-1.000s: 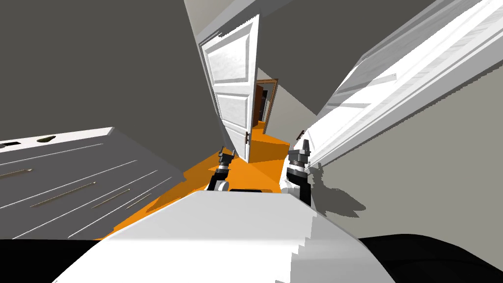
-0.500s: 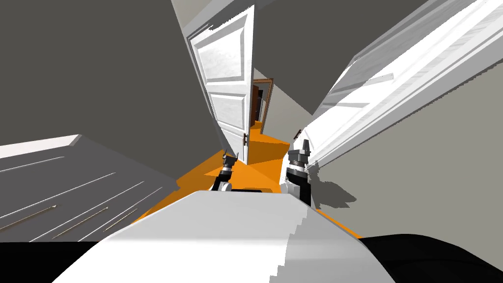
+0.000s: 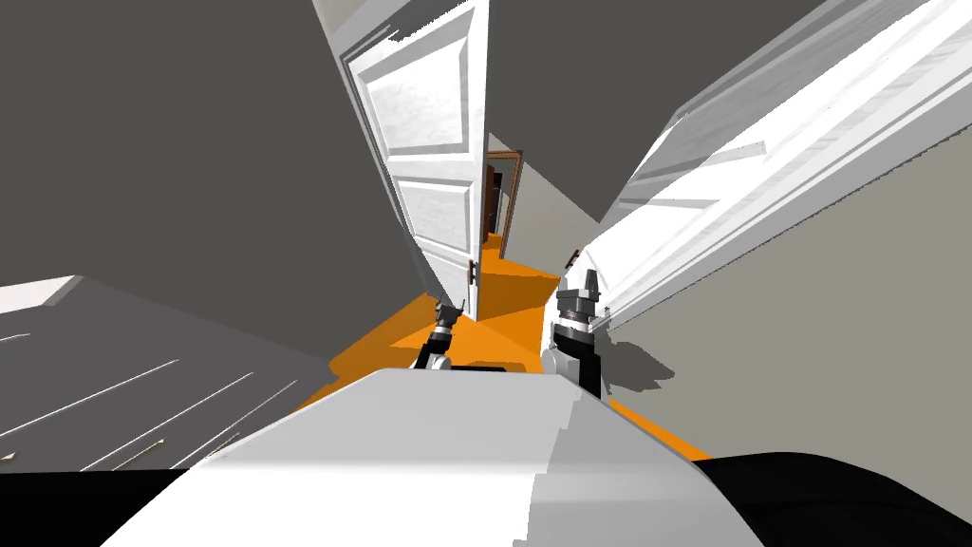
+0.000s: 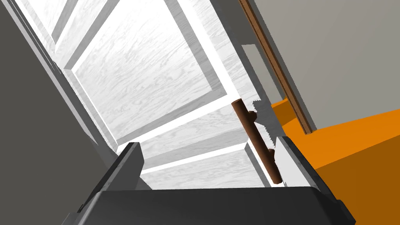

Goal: Push the door open

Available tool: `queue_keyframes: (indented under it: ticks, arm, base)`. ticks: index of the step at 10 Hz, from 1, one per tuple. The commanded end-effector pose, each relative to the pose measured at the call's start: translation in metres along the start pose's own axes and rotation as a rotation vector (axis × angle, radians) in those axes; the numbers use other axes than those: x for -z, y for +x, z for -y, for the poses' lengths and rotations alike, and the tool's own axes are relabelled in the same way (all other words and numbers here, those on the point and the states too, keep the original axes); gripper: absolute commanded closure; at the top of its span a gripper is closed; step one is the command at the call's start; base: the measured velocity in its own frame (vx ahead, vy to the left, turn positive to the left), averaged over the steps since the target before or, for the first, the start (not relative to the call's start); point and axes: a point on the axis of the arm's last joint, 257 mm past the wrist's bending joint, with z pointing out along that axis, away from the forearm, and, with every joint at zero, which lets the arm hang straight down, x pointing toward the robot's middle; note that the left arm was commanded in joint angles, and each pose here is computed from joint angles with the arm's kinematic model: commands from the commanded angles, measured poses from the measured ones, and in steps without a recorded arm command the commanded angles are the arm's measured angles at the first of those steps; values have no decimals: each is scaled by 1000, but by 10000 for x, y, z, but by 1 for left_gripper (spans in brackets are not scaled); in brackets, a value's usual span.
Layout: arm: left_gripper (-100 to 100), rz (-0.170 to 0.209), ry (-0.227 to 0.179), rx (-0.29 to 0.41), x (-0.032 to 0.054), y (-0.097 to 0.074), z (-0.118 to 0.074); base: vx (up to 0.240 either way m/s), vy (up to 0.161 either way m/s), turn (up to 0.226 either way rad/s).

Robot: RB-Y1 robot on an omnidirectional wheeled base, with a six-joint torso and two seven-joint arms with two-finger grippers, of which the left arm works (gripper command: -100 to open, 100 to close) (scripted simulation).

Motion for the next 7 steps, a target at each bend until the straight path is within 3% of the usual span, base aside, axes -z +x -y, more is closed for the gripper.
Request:
queue_keyframes:
  ticks: [1, 7]
  arm:
    - [-100, 19, -22, 61, 45, -86, -145]
    - [-100, 68, -68, 180, 174, -296, -452]
  base:
    - [74, 90, -175]
    - [93, 73, -104]
